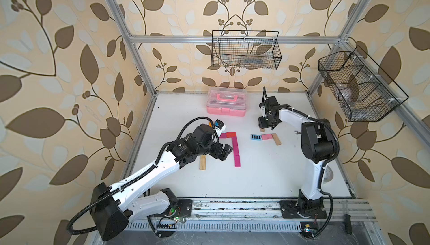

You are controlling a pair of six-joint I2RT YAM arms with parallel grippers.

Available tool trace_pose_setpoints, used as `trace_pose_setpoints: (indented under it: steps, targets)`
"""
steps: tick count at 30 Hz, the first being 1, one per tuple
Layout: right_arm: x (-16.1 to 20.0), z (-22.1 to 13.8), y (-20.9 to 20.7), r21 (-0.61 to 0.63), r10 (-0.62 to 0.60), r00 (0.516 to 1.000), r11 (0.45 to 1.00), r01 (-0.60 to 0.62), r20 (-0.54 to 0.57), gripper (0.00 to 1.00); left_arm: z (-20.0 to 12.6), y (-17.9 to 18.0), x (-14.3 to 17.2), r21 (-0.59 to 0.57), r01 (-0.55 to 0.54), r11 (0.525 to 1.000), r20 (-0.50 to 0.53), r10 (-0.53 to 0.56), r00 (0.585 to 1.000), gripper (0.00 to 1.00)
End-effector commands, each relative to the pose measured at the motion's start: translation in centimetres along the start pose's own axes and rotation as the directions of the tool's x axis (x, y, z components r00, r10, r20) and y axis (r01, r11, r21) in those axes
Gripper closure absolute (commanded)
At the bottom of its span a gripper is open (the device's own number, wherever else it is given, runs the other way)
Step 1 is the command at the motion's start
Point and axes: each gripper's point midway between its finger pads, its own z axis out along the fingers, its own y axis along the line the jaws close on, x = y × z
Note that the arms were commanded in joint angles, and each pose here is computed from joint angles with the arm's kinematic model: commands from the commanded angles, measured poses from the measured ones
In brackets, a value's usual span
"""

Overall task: Assemble the number 7 with building blocks
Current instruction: Pick up the building block from the center of the board.

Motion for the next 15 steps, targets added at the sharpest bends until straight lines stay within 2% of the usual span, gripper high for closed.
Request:
trace_pose_setpoints:
  steps: [1,5,9,15]
  targets:
    - [0.7,0.8,0.0,-0.007,-0.040,0.998,0.999,0.039,-0.048,0.58,0.3,-0.6,-1.1,0.040,-0.024,0.999,0.027,0.022,0.999,0.01]
    - [0.9,1.0,0.3,-0.017,-0.049,0.998,0.999,0.048,-0.048,0.61,0.5,-0.7,-1.4,0.046,-0.032,0.998,0.023,0.031,0.999,0.01]
    - [1.3,0.8,0.6,-0.017,-0.074,0.996,0.997,0.073,-0.043,0.72,1.0,-0.8,-1.7,0.051,-0.034,0.998,0.029,0.033,0.999,0.01]
    - [1.4,-1.0,0.4,-0.026,-0.015,0.999,1.000,0.016,0.037,0.73,3.0,-1.2,-2.5,0.074,-0.035,0.997,-0.001,0.036,0.999,0.01]
